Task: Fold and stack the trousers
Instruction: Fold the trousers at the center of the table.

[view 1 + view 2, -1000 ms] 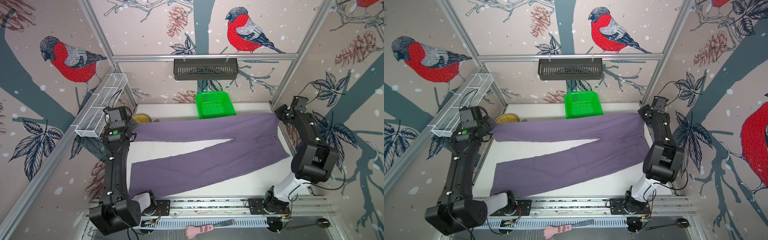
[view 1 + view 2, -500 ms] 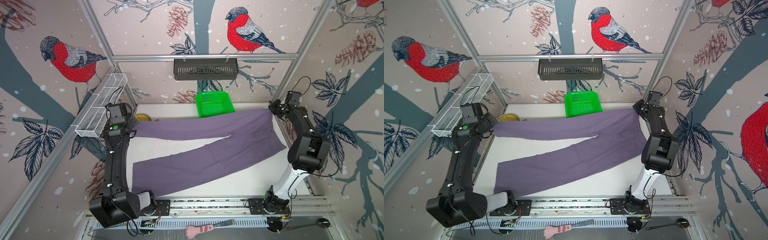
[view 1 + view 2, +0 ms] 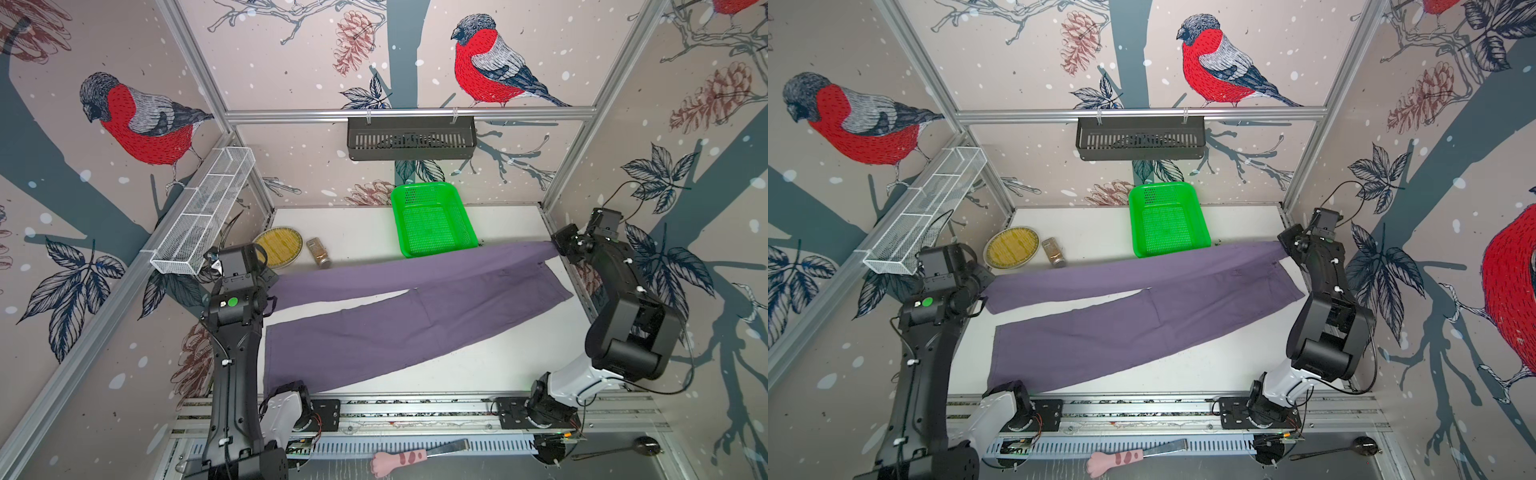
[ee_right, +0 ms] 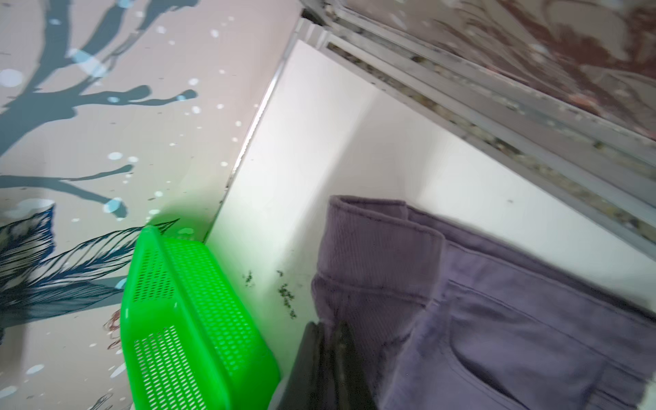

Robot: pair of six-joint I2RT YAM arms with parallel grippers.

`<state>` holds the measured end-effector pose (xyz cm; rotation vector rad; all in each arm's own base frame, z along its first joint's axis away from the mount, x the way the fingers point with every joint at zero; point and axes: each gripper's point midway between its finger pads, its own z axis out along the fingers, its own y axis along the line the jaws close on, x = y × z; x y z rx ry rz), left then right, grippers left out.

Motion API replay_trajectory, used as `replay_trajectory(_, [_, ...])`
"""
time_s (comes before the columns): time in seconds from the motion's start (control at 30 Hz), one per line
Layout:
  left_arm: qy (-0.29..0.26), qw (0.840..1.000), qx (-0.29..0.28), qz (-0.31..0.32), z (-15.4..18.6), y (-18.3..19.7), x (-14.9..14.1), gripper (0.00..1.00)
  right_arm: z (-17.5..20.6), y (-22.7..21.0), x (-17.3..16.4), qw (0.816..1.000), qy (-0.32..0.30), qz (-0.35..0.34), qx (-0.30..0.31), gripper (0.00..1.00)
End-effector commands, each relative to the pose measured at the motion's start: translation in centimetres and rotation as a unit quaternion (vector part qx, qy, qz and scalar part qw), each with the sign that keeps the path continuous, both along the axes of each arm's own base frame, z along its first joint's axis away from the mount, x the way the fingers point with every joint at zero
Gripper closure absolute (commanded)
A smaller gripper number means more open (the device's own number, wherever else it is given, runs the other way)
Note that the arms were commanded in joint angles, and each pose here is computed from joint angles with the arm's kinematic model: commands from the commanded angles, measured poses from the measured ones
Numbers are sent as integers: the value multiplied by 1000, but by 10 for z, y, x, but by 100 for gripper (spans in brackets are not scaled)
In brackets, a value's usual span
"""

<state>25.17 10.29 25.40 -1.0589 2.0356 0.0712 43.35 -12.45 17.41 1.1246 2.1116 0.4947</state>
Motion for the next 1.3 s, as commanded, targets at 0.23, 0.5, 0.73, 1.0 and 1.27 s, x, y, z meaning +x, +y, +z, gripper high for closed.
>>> replay_trajectory(0.23, [21, 994, -31, 103, -50, 4, -57, 100, -18, -14, -32, 999, 1, -50, -22, 100])
replay_trajectory(0.5, [36, 987, -79, 136, -98, -6, -80, 100, -56, -10, -60, 997, 35, -69, -13, 100])
replay_trajectory(0.73, [25, 980, -103, 167, -119, -9, -92, 100, -69, -14, -90, 993, 49, -98, -45, 100])
replay_trajectory(1.0, [22, 972, -96, 215, -121, 1, -99, 100, -39, -19, -92, 992, -3, -108, -67, 100])
replay_trajectory(1.27, [-3, 969, -70, 235, -92, 11, -102, 100, -4, -23, -101, 988, -41, -123, -85, 100])
